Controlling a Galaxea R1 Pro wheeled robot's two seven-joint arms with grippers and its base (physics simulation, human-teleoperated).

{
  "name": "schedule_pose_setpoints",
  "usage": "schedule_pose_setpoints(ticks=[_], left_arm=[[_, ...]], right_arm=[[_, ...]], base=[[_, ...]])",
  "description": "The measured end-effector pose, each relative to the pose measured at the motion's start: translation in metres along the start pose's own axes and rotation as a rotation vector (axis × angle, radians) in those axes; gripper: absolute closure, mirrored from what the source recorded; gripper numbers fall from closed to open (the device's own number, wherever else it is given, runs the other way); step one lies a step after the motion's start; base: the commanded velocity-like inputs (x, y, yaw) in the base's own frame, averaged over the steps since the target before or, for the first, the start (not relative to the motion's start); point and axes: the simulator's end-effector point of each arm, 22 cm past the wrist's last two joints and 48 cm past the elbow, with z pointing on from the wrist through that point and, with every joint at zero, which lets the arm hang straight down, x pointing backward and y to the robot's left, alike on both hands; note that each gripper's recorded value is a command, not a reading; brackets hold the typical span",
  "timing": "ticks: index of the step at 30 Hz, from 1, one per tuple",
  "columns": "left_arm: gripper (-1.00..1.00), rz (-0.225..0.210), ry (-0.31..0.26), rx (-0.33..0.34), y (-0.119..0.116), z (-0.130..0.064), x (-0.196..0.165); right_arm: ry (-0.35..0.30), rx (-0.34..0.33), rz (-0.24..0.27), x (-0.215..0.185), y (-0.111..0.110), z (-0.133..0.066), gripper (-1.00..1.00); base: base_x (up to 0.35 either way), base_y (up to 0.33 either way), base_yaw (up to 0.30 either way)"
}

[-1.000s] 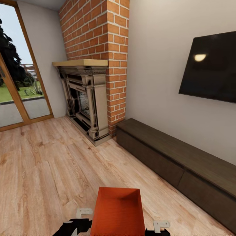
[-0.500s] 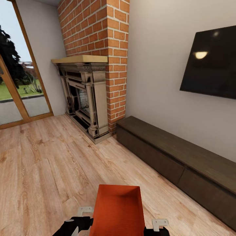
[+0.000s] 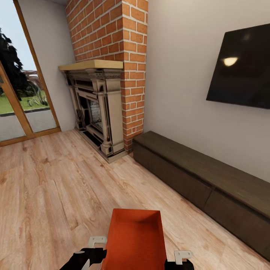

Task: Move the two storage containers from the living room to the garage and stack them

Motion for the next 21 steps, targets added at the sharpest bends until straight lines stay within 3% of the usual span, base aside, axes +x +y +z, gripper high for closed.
schedule_pose_setpoints(ticks=[21], left_arm=[[-1.0,-0.001,0.026,0.0,0.003,0.041,0.039]], right_arm=[[0.017,-0.003,-0.002,0.04,0.008,0.034,-1.0]], base=[[0.0,0.0,0.075]])
